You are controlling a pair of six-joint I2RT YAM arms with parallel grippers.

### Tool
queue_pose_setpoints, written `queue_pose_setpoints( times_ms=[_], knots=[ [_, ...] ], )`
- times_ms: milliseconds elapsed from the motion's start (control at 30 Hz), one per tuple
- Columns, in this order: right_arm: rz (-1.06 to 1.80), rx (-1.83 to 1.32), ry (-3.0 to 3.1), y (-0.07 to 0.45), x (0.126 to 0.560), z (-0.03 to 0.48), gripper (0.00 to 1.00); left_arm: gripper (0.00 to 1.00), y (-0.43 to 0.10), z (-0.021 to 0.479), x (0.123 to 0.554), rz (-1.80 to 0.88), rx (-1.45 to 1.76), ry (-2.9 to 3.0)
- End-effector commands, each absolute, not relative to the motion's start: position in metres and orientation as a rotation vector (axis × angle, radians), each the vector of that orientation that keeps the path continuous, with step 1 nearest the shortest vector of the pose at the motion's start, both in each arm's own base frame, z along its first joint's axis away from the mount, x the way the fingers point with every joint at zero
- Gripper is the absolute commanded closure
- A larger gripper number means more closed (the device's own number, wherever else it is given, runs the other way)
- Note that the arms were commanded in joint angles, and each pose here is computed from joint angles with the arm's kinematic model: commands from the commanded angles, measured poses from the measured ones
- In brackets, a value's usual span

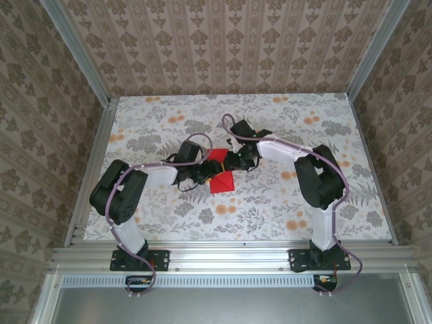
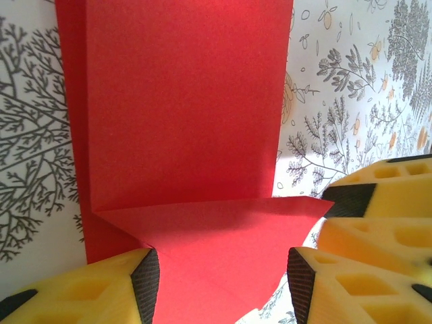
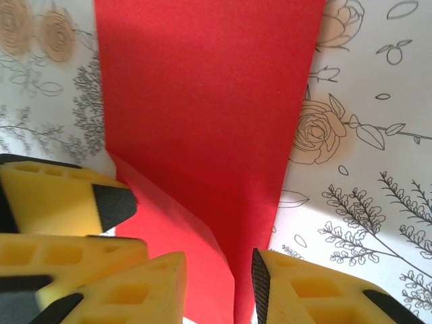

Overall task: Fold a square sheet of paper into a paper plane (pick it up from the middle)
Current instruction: Fold the triangle a second time at the center of the table.

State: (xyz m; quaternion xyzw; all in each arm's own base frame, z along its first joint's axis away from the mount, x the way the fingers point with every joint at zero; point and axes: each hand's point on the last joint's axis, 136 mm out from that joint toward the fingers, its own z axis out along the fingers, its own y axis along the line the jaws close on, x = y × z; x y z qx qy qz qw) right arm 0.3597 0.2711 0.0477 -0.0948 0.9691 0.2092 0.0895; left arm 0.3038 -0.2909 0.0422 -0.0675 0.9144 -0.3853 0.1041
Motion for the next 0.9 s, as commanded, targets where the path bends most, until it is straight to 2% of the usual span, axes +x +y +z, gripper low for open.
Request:
queue_pose_setpoints(
  times_ms=[0, 67, 200, 300, 467, 700, 867],
  knots=[
    [0.624, -0.302, 2.915, 0.272, 0.358, 0.041, 0.69, 0.44, -0.292, 0.044, 0.307, -1.126, -0.205, 2.699],
    [0.628, -0.304, 2.913, 0.273, 0.358, 0.04, 0.71, 0.44, -0.292, 0.044, 0.306, -1.125, -0.206, 2.701],
    [0.675, -0.276, 2.9, 0.275, 0.361, 0.041, 0.84, 0.44, -0.293, 0.045, 0.307, -1.132, -0.203, 2.698],
    [0.701, -0.2, 2.888, 0.27, 0.366, 0.038, 0.9, 0.44, -0.295, 0.047, 0.307, -1.159, -0.206, 2.69],
    [0.731, -0.134, 2.893, 0.263, 0.368, 0.034, 0.91, 0.44, -0.302, 0.048, 0.31, -1.26, -0.223, 2.668],
    [0.75, -0.103, 2.898, 0.259, 0.366, 0.03, 0.91, 0.44, -0.303, 0.046, 0.313, -1.271, -0.23, 2.667],
    [0.771, -0.11, 2.902, 0.261, 0.364, 0.029, 0.9, 0.5, -0.306, 0.048, 0.319, -1.266, -0.213, 2.656]
  ],
)
